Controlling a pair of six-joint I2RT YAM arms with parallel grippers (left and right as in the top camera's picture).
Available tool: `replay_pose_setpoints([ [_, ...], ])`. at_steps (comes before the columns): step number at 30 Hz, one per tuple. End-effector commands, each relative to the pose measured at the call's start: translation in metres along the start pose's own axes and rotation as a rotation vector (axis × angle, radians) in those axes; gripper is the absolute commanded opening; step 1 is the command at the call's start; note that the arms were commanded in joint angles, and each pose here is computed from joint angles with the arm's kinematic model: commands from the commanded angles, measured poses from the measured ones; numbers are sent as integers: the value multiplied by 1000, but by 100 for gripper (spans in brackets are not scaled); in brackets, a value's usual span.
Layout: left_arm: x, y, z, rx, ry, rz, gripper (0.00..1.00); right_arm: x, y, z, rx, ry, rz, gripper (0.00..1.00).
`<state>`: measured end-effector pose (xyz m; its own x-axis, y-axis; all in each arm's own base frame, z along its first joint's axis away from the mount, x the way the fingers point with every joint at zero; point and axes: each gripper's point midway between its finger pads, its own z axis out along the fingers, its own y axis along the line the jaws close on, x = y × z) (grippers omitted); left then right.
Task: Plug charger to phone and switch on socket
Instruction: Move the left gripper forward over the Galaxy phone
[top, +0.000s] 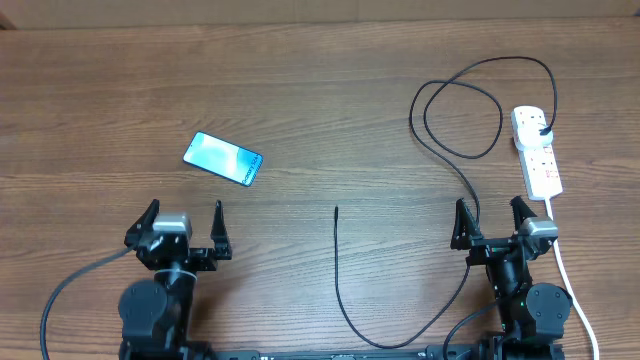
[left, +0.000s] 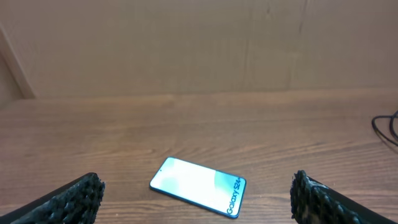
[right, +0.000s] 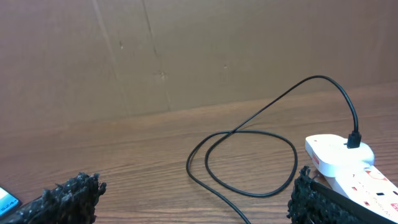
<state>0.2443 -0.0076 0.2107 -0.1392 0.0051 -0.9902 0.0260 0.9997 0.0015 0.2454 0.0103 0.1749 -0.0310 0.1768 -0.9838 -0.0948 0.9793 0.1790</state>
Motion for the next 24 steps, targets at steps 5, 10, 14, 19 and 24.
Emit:
replay_pose_setpoints([
  [5, -45, -1, 28, 5, 133, -14, 100, 2, 0, 0, 1, -4, -5, 100],
  [10, -64, 0, 49, -3, 289, -31, 100, 2, 0, 0, 1, -4, -5, 100],
  [14, -79, -1, 67, -13, 415, -67, 99, 2, 0, 0, 1, -4, -5, 100],
  [19, -91, -4, 88, -5, 533, -71, 99, 2, 0, 0, 1, -4, -5, 100],
  [24, -73, -14, 88, 48, 615, -87, 99, 2, 0, 0, 1, -4, -5, 100],
])
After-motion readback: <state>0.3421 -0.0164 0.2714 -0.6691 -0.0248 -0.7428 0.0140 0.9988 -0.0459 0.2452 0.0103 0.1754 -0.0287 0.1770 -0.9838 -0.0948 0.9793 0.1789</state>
